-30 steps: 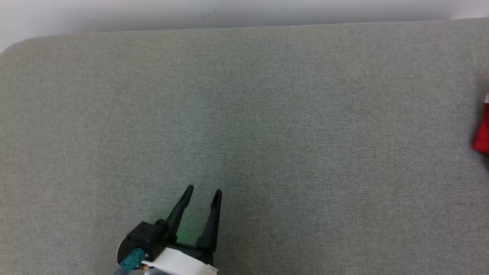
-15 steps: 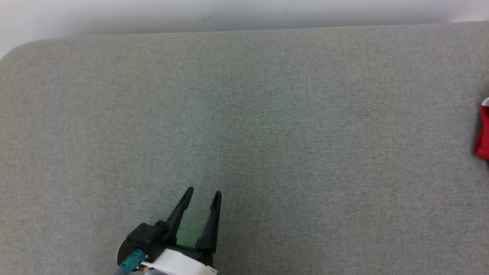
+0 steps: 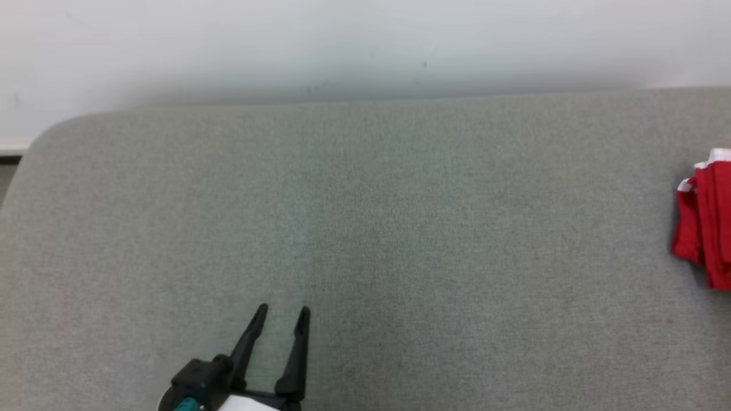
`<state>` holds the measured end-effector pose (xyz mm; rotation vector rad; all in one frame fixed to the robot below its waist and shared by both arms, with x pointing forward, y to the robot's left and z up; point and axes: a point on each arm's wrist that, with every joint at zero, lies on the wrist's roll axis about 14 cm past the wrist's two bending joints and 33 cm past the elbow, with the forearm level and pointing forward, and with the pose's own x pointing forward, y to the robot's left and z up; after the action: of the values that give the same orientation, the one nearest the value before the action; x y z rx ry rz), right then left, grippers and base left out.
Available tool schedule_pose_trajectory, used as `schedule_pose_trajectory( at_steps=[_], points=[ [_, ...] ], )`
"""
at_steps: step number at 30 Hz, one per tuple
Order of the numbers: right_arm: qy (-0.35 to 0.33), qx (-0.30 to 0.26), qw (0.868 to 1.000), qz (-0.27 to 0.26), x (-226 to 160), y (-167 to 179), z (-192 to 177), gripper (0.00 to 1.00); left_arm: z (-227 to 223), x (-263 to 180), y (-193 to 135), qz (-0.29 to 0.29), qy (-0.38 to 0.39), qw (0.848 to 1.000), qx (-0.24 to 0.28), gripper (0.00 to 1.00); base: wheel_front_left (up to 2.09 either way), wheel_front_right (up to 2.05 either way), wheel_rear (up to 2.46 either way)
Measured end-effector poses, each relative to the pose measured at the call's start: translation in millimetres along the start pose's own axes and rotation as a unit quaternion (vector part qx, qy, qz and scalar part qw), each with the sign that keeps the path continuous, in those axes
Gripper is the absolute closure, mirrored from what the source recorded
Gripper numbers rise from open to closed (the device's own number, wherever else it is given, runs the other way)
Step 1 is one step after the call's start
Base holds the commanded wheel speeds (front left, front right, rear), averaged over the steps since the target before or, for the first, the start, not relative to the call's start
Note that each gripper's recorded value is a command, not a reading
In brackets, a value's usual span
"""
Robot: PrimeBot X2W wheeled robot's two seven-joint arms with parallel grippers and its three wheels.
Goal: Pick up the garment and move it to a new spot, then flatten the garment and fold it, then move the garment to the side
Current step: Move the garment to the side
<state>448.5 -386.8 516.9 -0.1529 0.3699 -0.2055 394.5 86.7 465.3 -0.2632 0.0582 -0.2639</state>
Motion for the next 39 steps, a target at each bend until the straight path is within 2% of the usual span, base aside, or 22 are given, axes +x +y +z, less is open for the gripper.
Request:
schedule_pose_trajectory(
  at_steps=[5, 15, 18, 30, 34, 39],
  points=[
    [-0.092, 0.016, 0.995, 0.022, -30, 23, 20, 0.0, 15, -17, 10, 0.031, -0.02, 0.999, 0.011, 0.0, 0.0, 0.0, 0.0],
    [-0.189, 0.048, 0.978, 0.068, -96, 80, 6, 0.0, 36, -61, 28, 0.087, -0.053, 0.994, 0.032, 0.0, 0.0, 0.0, 0.0],
    [-0.208, 0.04, 0.974, 0.079, -109, 96, -4, 0.0, 38, -69, 31, 0.096, -0.057, 0.993, 0.037, 0.0, 0.0, 0.0, 0.0],
    [-0.158, 0.084, 0.978, 0.108, -133, 145, -74, 0.0, 38, -88, 28, 0.078, -0.061, 0.994, 0.039, 0.0, 0.0, 0.0, 0.0],
    [-0.142, 0.091, 0.979, 0.116, -139, 157, -88, 0.0, 31, -92, 22, 0.063, -0.052, 0.996, 0.031, 0.0, 0.0, 0.0, 0.0],
    [-0.15, 0.1, 0.977, 0.112, -142, 159, -84, 0.0, 31, -91, 20, 0.059, -0.053, 0.996, 0.031, 0.0, 0.0, 0.0, 0.0]
  ],
)
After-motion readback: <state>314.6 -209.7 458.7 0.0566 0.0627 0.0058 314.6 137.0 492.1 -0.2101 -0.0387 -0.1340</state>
